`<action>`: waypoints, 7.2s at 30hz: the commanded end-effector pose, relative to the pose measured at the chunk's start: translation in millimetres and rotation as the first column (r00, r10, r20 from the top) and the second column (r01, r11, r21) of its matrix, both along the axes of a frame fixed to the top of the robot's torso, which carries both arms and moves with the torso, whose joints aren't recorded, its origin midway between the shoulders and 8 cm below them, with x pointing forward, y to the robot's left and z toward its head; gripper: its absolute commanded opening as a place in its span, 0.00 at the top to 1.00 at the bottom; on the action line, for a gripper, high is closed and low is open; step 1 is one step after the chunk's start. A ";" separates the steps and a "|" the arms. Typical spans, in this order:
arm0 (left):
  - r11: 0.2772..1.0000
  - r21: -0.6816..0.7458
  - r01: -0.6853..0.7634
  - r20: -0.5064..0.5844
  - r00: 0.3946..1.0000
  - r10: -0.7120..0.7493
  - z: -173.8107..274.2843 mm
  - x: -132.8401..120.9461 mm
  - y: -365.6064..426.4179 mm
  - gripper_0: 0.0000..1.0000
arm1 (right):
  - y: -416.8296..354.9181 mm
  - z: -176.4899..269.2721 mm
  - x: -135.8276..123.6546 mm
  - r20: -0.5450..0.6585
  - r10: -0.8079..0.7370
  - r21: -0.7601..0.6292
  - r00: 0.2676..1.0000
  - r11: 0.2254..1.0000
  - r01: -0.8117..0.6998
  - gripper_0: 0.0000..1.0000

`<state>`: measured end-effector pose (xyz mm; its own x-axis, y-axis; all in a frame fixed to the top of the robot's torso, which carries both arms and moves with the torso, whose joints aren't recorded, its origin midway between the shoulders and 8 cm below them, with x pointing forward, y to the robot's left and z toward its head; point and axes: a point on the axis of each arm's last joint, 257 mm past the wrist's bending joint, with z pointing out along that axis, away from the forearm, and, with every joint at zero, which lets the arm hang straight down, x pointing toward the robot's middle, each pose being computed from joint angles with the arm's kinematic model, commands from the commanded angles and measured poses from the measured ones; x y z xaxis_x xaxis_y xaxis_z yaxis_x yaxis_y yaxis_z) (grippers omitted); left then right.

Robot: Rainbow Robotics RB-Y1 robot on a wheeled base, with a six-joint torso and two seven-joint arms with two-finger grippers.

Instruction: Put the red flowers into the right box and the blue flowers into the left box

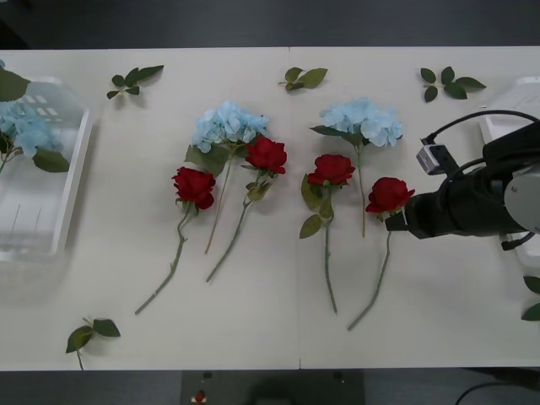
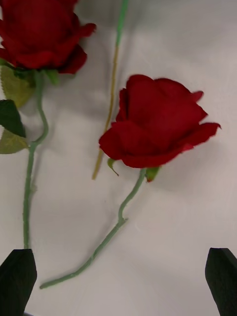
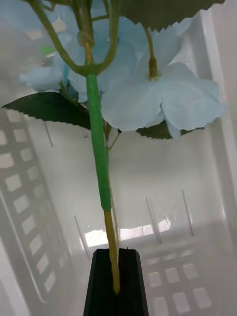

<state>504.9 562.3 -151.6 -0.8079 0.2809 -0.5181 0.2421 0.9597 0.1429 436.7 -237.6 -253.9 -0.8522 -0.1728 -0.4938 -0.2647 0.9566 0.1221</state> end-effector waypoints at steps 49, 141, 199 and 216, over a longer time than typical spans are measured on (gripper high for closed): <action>0.898 -0.254 0.360 -0.118 0.910 -0.398 -27.7 -7.4 -231.3 0.00 | 32.2 -81.6 35.7 0.104 -0.059 0.039 0.993 0.998 0.055 0.16; 1.000 0.006 0.016 -0.085 0.996 -0.016 -176.9 0.7 -370.2 0.00 | -424.8 91.1 146.2 0.479 -0.091 -0.622 0.873 0.667 0.410 0.52; 0.591 -0.773 0.231 0.024 0.941 -0.336 36.0 -73.9 -491.9 1.00 | 14.9 42.7 136.9 -0.028 -0.306 0.285 0.952 0.910 0.301 0.00; 0.284 -0.918 0.276 0.147 0.903 -0.404 132.2 -60.6 -571.7 1.00 | 79.0 42.7 160.6 0.048 -0.294 0.282 0.955 0.921 0.270 0.00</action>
